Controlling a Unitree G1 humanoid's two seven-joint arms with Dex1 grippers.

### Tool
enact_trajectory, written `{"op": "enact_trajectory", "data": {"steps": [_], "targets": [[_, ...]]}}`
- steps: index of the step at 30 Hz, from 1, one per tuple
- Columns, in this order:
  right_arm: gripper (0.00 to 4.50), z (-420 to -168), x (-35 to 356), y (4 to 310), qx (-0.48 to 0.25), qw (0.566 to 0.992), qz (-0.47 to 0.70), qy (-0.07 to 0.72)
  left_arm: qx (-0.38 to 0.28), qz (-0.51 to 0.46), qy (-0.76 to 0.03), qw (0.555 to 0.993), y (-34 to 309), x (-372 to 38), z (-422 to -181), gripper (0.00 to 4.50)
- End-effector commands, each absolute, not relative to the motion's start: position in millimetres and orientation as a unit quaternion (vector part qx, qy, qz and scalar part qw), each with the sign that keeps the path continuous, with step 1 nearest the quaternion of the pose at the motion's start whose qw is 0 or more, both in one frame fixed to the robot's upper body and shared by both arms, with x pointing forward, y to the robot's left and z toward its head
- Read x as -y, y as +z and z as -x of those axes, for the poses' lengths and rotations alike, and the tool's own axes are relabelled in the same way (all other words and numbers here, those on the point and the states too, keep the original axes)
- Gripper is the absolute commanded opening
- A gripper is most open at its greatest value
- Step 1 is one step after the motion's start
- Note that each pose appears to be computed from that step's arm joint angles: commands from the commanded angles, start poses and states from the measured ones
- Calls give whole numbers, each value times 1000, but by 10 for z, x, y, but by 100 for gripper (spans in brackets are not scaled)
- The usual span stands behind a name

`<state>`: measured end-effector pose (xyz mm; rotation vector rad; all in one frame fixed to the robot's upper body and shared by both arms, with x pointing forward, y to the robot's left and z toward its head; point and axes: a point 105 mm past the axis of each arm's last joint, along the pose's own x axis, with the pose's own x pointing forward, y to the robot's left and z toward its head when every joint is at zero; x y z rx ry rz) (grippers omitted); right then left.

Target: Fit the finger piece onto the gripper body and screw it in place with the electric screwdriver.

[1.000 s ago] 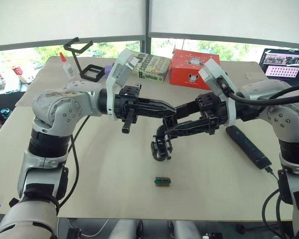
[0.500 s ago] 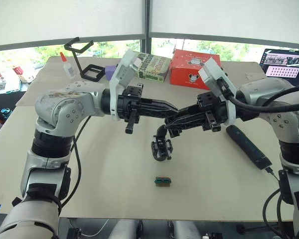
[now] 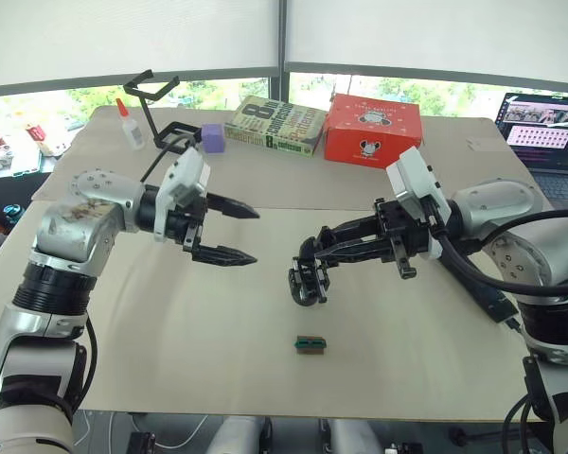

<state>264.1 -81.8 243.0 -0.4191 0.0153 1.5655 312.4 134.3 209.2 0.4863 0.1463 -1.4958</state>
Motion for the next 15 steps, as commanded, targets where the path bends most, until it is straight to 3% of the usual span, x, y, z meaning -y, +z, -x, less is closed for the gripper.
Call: {"op": "enact_trajectory", "data": {"steps": [1, 8, 15], "targets": [[34, -2594, 869, 2518, 19, 695, 207, 689, -50, -293, -655, 695, 1755, -1309, -3157, 450], [34, -2571, 927, 2446, 6, 707, 205, 677, -67, -252, -658, 706, 1127, -1023, -3035, 450], [34, -2551, 948, 2402, -3, 717, 200, 668, -65, -178, -628, 755, 935, -712, -3083, 450]]}}
